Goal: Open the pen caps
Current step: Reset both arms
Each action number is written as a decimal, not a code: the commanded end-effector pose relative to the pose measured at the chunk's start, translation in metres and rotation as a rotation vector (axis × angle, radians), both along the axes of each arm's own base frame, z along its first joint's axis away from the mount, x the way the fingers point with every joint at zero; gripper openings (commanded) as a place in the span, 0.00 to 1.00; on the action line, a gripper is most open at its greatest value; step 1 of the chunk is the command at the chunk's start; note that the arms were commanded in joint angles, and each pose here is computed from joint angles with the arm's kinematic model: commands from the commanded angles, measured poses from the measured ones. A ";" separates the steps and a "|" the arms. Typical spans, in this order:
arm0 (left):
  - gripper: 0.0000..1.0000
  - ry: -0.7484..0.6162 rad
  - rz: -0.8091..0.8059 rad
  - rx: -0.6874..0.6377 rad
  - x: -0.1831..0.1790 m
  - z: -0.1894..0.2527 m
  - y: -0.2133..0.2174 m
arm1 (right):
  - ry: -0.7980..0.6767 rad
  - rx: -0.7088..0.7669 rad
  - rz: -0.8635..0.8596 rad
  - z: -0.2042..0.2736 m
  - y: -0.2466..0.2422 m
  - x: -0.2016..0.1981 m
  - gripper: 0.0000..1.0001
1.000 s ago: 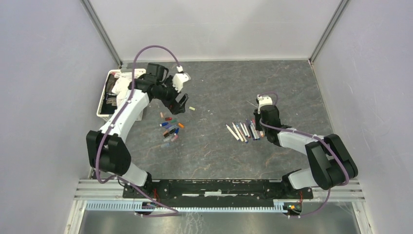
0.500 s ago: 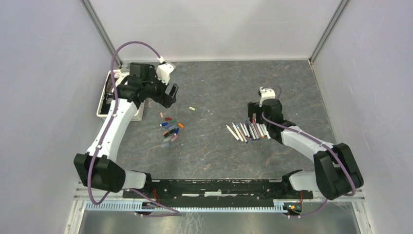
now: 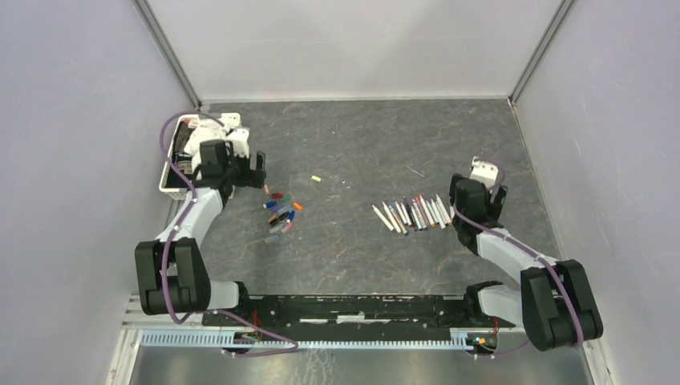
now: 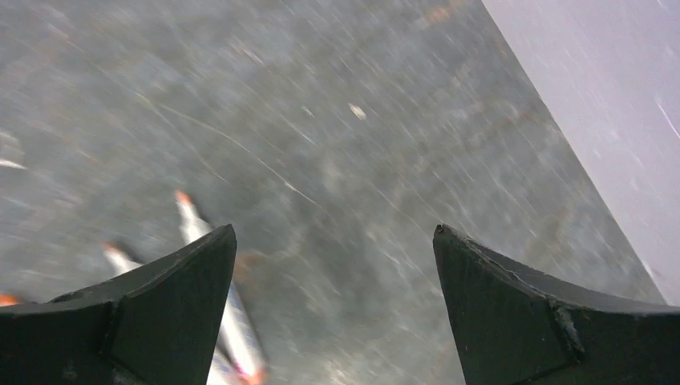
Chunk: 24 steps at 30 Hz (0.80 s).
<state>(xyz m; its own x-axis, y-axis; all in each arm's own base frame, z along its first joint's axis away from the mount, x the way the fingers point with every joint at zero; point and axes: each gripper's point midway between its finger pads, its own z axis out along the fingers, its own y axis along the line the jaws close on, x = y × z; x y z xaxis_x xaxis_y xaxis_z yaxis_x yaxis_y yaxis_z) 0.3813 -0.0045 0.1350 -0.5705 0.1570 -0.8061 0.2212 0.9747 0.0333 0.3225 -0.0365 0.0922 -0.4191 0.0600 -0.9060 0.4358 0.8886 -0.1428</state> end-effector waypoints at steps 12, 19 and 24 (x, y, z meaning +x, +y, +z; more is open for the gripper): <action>1.00 -0.359 0.038 -0.128 0.001 -0.044 -0.008 | -0.185 -0.161 -0.050 -0.015 -0.037 -0.030 0.98; 1.00 -0.499 0.036 -0.161 -0.005 -0.033 -0.012 | -0.231 -0.176 0.030 -0.010 -0.028 -0.029 0.98; 1.00 -0.548 0.008 -0.107 -0.016 -0.041 -0.021 | -0.270 -0.171 0.012 -0.008 -0.032 -0.038 0.98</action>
<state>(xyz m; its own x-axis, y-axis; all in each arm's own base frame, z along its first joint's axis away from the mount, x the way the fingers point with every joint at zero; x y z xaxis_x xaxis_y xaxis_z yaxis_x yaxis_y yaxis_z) 0.3601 -0.0168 0.0615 -0.2226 0.0292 -0.9745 0.1858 0.9825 -0.0130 0.2881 -0.0666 0.0695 -0.2578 -0.1128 -0.9596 0.4507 0.8644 -0.2227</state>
